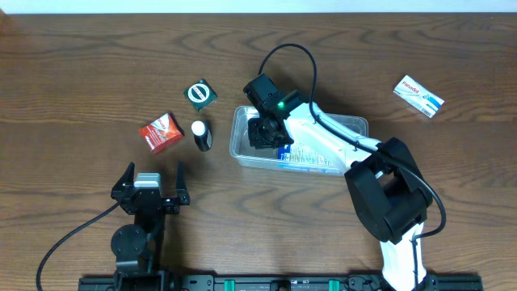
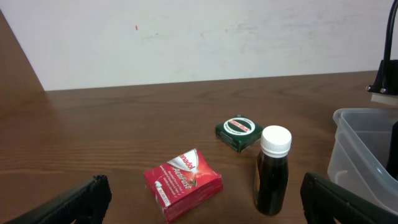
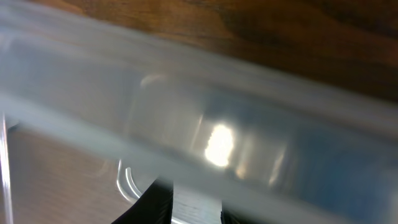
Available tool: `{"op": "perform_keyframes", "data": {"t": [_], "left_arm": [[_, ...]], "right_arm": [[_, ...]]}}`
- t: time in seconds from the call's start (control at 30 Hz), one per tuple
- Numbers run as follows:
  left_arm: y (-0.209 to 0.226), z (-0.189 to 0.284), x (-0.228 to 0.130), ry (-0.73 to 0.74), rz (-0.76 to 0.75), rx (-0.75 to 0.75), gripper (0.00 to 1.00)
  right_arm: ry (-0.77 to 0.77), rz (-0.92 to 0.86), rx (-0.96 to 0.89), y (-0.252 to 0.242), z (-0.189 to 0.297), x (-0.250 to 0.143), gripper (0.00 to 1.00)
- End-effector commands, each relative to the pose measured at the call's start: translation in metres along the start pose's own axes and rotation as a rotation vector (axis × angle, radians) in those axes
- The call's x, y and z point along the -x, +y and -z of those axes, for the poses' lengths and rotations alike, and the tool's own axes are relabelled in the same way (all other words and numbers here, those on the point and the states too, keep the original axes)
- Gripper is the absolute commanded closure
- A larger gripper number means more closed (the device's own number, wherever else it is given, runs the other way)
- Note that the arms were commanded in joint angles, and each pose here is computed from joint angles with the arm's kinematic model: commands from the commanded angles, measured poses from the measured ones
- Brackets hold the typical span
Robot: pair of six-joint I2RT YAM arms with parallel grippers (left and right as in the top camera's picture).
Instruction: Pack container
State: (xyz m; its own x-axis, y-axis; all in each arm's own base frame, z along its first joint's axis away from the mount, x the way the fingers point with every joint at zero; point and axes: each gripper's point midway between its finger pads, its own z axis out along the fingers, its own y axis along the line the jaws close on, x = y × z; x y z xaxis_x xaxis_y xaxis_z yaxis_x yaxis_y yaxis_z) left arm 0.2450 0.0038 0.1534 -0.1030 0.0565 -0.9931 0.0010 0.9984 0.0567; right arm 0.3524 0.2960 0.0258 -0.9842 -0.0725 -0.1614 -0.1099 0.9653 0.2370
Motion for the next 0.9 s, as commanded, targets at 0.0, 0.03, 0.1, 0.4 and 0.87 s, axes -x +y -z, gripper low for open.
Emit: {"op": "perform_keyframes", "data": {"t": [0.0, 0.03, 0.1, 0.4, 0.87], "left_arm": [[-0.001, -0.001, -0.015, 0.046, 0.011, -0.005, 0.02], [-0.001, -0.001, -0.015, 0.046, 0.011, -0.005, 0.02], [-0.001, -0.001, -0.015, 0.046, 0.011, -0.005, 0.02], [-0.001, -0.001, -0.015, 0.046, 0.011, -0.005, 0.02], [-0.001, -0.001, -0.015, 0.046, 0.011, -0.005, 0.02]], "right_arm": [[-0.003, -0.012, -0.024, -0.002, -0.004, 0.002, 0.76], [-0.002, -0.023, -0.041, -0.005, -0.004, 0.001, 0.76], [-0.003, -0.040, -0.089, -0.015, -0.004, -0.001, 0.75], [-0.007, -0.092, -0.179, -0.032, -0.001, -0.004, 0.74], [-0.016, -0.103, -0.193, -0.034, -0.001, -0.003, 0.59]]}}
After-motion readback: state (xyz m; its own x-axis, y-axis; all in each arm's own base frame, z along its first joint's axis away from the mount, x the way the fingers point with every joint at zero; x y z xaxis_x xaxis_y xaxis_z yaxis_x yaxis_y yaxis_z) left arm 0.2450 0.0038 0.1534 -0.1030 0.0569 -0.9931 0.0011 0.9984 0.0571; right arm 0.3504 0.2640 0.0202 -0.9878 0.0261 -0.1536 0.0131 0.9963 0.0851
